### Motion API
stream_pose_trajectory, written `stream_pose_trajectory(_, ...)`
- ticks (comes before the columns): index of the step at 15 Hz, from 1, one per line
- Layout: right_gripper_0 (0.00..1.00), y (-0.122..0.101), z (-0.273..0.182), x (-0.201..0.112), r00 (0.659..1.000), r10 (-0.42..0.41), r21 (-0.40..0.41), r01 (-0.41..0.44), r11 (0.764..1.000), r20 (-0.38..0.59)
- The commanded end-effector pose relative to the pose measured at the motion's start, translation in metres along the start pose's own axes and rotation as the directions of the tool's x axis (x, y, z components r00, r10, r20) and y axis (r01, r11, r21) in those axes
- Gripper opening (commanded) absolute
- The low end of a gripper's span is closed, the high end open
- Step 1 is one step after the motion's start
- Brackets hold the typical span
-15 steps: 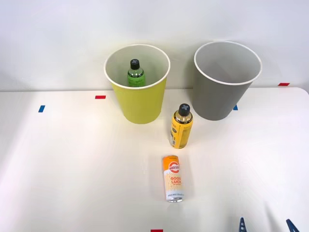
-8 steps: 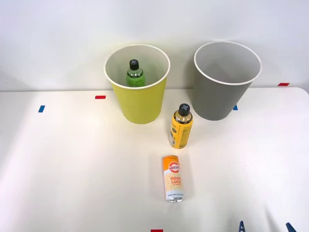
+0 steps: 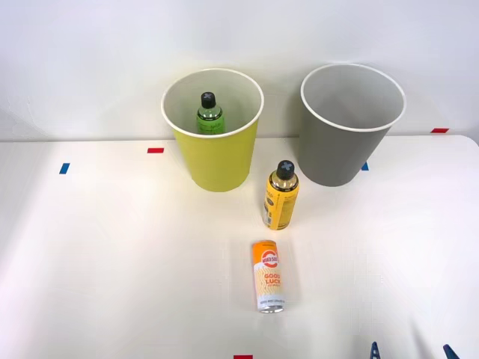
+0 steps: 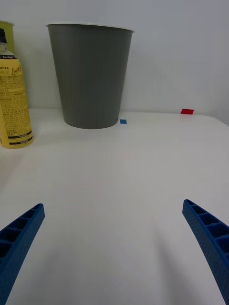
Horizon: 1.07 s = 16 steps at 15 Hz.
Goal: Put cans in the gray bin, plastic bottles in the light green bin
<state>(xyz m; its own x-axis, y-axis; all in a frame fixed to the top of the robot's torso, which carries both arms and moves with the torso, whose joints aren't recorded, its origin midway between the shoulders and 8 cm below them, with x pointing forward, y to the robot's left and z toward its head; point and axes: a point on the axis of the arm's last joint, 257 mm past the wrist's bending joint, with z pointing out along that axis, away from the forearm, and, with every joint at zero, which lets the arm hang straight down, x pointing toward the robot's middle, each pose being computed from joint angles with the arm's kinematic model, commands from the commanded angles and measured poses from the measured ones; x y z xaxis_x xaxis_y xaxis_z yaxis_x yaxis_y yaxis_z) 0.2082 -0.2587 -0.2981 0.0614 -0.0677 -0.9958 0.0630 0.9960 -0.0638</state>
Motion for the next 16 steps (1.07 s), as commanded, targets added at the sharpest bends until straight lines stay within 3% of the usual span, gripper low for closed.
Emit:
stream_pose_trajectory(1, 1.00, 0.0000, 0.0000, 0.0000, 1.000, 0.000, 0.000, 0.000, 1.000, 0.000)
stream_pose_trajectory(16, 1.00, 0.0000, 0.0000, 0.0000, 1.000, 0.000, 0.000, 0.000, 1.000, 0.000)
